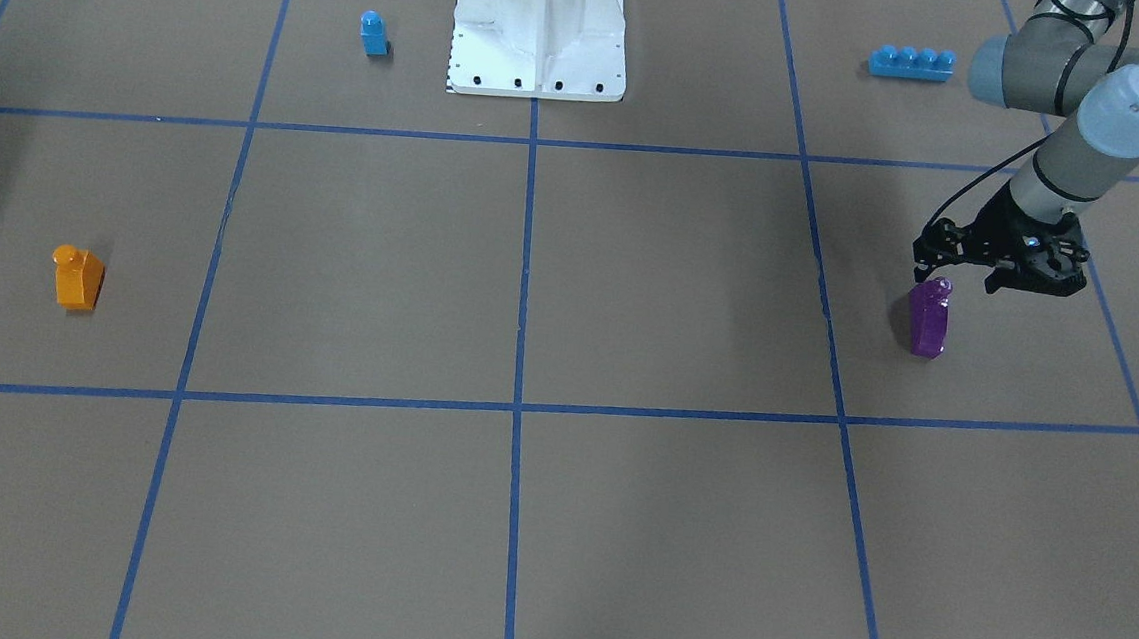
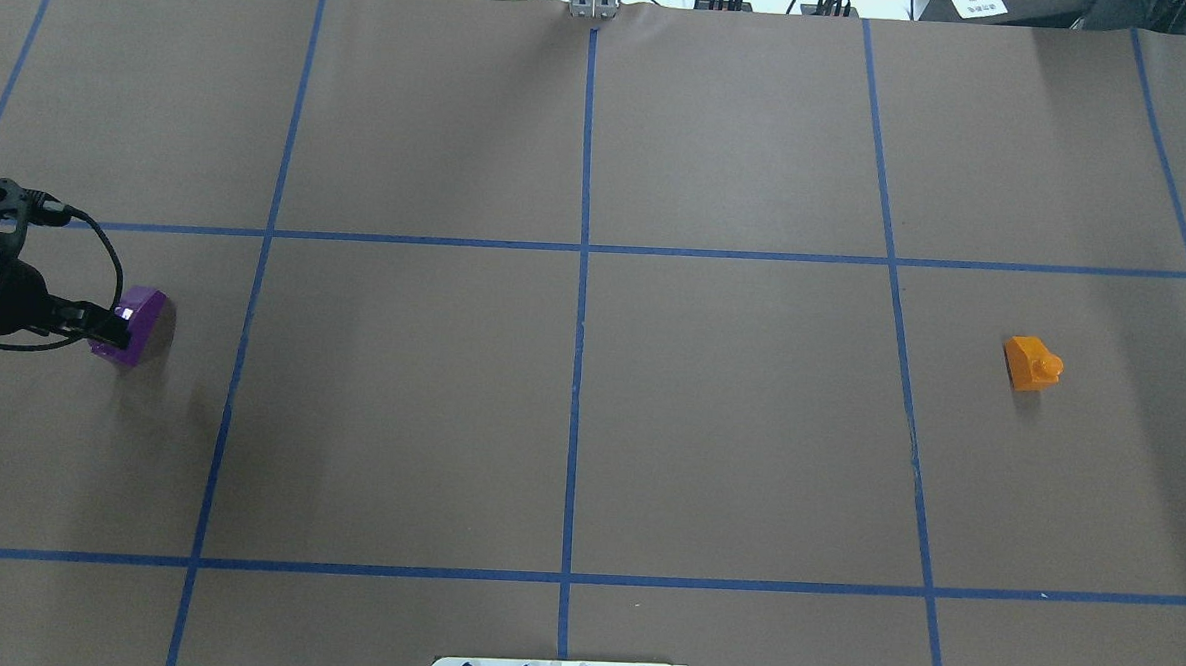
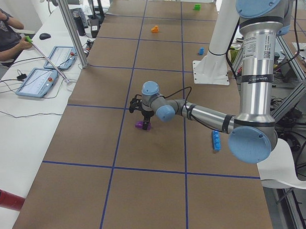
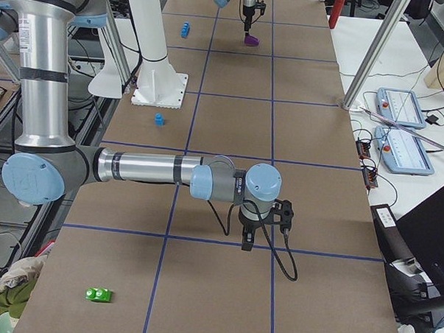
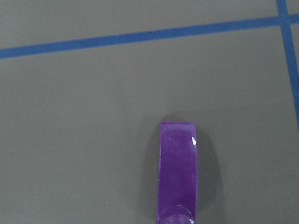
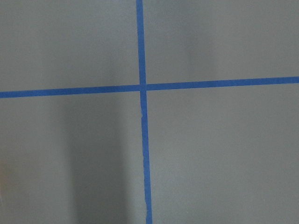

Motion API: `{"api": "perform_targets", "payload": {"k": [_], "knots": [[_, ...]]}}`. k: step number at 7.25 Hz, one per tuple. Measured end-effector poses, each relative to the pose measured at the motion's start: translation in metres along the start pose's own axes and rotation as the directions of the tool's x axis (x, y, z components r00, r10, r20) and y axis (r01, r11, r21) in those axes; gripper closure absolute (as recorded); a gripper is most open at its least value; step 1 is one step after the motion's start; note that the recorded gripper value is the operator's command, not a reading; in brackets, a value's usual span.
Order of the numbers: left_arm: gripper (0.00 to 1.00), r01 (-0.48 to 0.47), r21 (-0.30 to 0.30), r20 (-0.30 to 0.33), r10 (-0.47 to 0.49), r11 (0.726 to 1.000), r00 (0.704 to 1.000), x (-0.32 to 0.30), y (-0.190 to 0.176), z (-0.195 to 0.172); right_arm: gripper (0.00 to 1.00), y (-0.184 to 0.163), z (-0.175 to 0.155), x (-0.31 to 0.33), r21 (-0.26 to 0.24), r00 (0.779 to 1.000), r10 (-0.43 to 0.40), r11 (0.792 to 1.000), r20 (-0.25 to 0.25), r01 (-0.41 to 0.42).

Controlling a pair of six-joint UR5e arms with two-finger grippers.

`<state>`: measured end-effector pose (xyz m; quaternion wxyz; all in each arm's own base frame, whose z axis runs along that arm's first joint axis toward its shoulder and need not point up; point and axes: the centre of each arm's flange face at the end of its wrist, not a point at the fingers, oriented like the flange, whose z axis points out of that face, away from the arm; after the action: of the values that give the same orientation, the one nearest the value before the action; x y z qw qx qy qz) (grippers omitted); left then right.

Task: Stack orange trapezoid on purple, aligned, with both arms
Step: 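Lower the left gripper onto the purple trapezoid block and grasp it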

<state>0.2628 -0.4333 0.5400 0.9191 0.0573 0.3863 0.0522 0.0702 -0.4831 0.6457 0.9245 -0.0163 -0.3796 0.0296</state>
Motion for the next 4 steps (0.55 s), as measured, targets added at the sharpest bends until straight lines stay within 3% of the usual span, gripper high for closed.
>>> {"api": "perform_targets", "payload": {"k": [1,2,3,4], "knots": [[0.08,-0.01,-0.012,0.001,0.01,1.0,1.0,0.005,-0.001,0.009,0.0,0.0,0.0,0.0,0.0,1.0,0.001,1.0,0.0,-0.001],[0.24,-0.014,-0.019,0.003,0.014,1.0,1.0,0.006,-0.002,0.014,0.0,0.0,0.0,0.0,0.0,1.0,0.001,1.0,0.0,-0.001],[0.51,-0.016,-0.026,0.008,0.016,1.0,1.0,0.005,-0.001,0.019,0.0,0.0,0.0,0.0,0.0,1.0,0.001,1.0,0.001,-0.001],[0.84,-0.016,-0.03,0.013,0.016,0.999,1.0,0.002,-0.001,0.022,0.0,0.0,0.0,0.0,0.0,1.0,0.0,1.0,0.001,0.0]]}}
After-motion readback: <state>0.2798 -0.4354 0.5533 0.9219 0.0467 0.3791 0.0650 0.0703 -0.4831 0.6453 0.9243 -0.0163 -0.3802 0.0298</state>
